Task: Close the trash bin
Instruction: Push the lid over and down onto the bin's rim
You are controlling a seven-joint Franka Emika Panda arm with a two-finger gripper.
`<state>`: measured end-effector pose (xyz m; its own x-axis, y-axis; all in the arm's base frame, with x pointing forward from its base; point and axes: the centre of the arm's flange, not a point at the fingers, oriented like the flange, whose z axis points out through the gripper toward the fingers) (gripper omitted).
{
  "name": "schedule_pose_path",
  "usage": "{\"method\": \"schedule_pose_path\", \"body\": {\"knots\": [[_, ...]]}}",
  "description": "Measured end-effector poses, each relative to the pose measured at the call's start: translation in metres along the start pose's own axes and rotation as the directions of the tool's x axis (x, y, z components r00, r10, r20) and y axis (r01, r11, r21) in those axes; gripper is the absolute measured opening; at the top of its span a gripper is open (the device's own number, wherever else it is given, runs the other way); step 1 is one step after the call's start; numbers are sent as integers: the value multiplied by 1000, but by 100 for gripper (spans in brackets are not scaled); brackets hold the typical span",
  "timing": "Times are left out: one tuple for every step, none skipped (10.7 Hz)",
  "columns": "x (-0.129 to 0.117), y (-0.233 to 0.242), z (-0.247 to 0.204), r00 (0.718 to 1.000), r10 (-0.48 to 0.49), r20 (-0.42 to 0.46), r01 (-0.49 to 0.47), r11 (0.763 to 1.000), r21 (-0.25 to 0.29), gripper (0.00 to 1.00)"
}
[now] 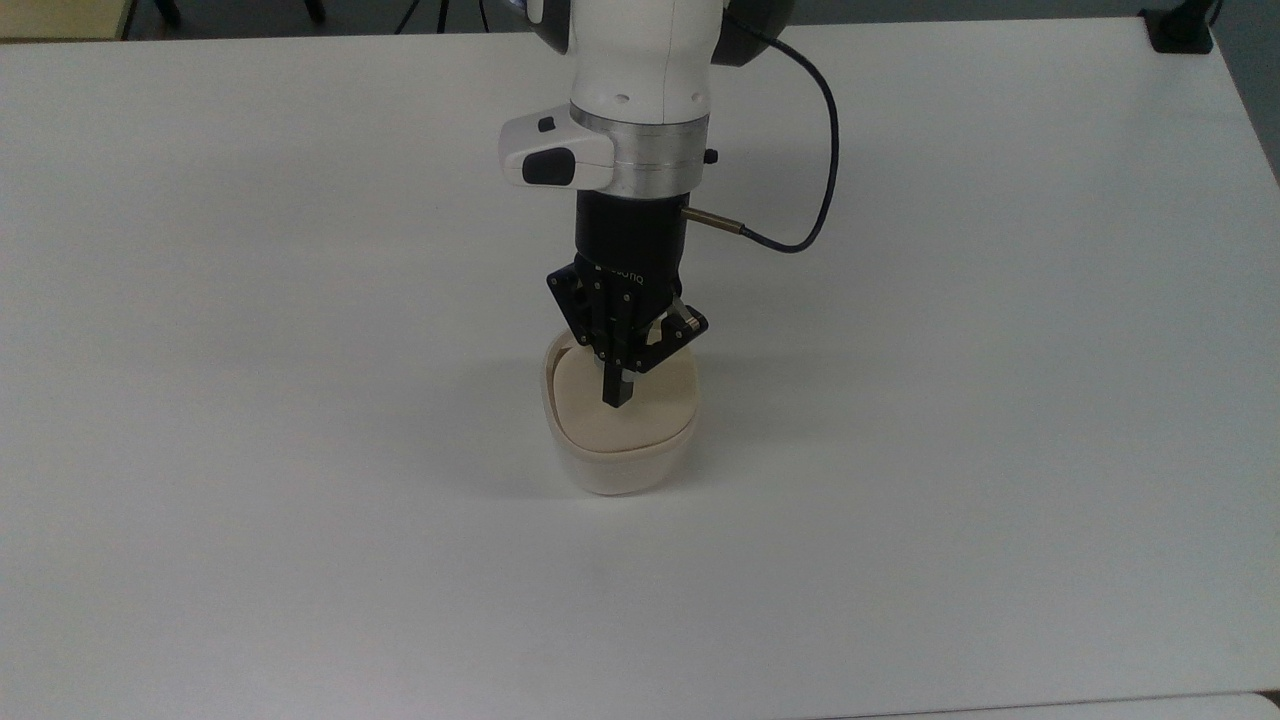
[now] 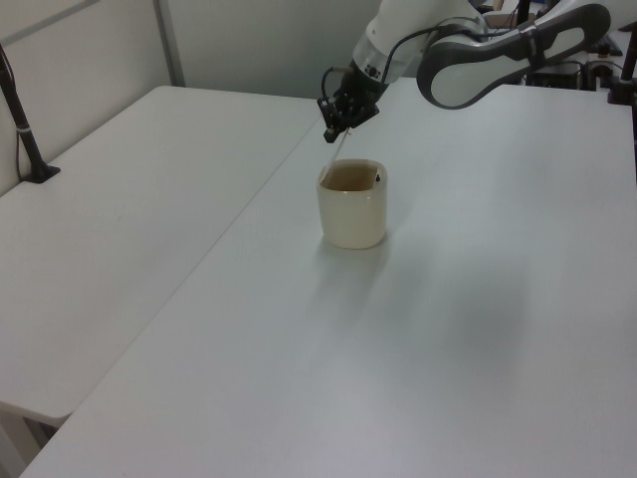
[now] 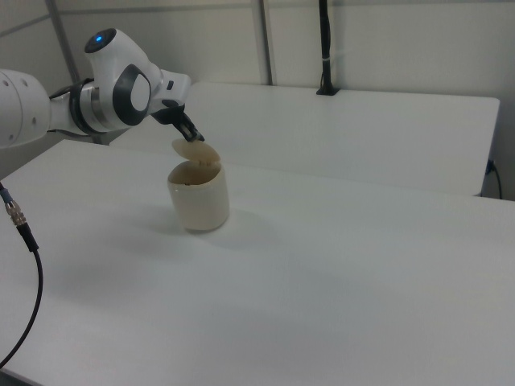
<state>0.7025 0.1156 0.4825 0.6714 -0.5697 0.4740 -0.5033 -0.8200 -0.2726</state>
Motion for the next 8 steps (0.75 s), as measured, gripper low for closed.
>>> {"method": "schedule_pose_path", "body": {"knots": [[-1, 4, 0, 999, -26, 19, 27, 999, -25, 1], [-3, 8, 0, 997, -57, 42, 60, 997, -52, 1], [-6, 13, 1, 994, -83, 68, 89, 993, -78, 1], [-10, 18, 2, 991, -100, 93, 109, 989, -100, 1], [-14, 22, 5, 987, -115, 112, 128, 985, -114, 1], [-19, 25, 9, 984, -130, 125, 145, 982, -120, 1], [-24, 28, 14, 980, -145, 139, 163, 979, -126, 1], [-28, 30, 17, 976, -158, 150, 178, 976, -128, 1]]}}
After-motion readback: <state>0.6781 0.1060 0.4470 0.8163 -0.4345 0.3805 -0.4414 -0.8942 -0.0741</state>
